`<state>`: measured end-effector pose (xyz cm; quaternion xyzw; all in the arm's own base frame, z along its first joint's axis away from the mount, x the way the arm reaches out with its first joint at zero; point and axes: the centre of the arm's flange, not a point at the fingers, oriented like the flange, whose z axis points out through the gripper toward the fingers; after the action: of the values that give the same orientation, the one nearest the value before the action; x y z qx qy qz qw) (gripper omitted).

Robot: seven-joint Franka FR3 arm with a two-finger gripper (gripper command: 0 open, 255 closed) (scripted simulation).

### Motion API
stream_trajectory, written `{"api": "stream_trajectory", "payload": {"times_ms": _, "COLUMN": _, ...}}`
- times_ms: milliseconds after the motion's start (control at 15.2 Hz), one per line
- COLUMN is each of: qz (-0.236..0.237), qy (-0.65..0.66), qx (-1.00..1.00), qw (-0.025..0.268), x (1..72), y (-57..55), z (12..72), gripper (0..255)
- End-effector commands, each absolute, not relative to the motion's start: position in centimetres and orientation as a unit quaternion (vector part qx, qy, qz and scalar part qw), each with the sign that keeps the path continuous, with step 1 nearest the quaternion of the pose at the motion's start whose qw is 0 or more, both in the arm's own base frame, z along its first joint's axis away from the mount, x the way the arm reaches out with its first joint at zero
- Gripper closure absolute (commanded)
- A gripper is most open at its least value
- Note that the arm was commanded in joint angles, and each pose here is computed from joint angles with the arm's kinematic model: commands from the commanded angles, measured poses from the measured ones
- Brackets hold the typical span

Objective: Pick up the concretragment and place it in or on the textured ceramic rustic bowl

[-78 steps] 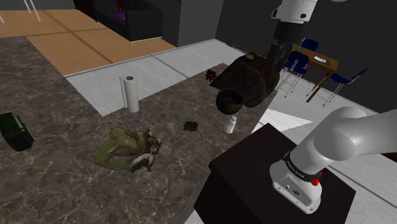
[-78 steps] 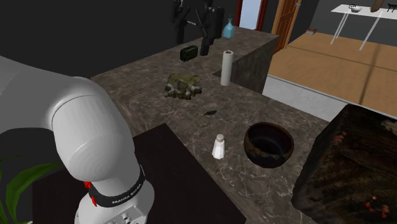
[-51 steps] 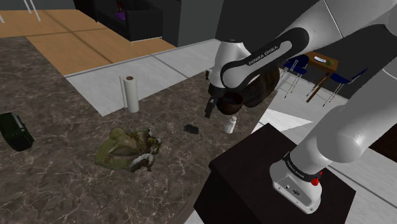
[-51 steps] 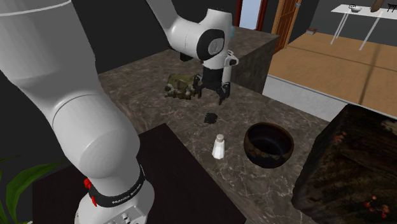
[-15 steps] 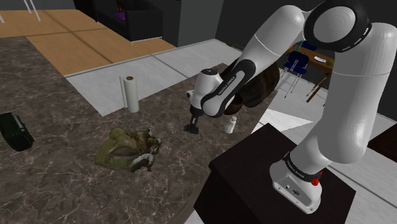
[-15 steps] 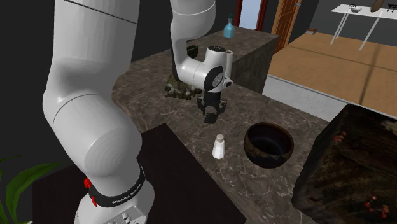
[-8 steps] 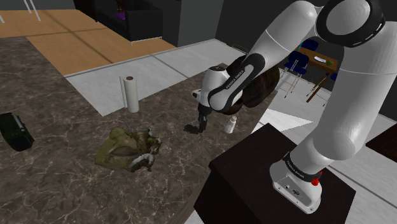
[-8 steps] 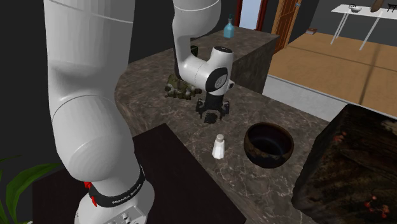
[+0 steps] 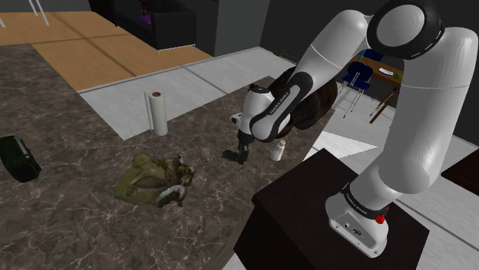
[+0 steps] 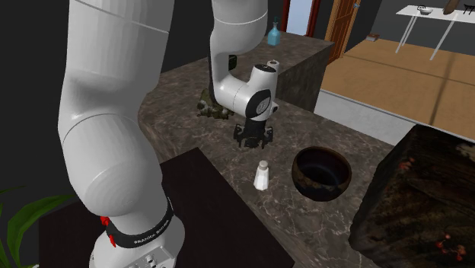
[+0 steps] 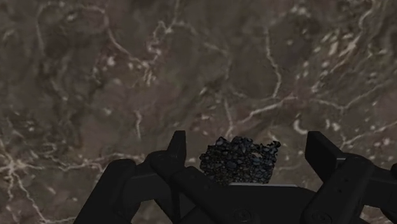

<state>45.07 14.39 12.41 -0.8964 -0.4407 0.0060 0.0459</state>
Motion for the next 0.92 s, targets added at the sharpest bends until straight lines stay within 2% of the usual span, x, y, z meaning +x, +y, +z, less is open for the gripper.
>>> {"api": "stream_trajectory", "payload": {"times_ms": 0, "qz": 0.006, "qy": -0.441, "qx": -0.896, "qw": 0.046, "x": 45.06, "y": 14.39, "z": 12.37, "gripper": 0}}
{"api": "stream_trajectory", "payload": {"times_ms": 198, "qz": 0.006, "qy": -0.441, "qx": -0.896, "qw": 0.046, "x": 45.06, "y": 14.39, "z": 12.38, "gripper": 0}}
{"api": "stream_trajectory", "payload": {"times_ms": 264, "qz": 0.006, "qy": -0.441, "qx": -0.896, "qw": 0.046, "x": 45.06, "y": 14.39, "z": 12.38, "gripper": 255}}
{"api": "stream_trajectory", "payload": {"times_ms": 858, "qz": 0.006, "qy": -0.441, "qx": -0.896, "qw": 0.046, "x": 45.06, "y": 14.39, "z": 12.37, "gripper": 255}}
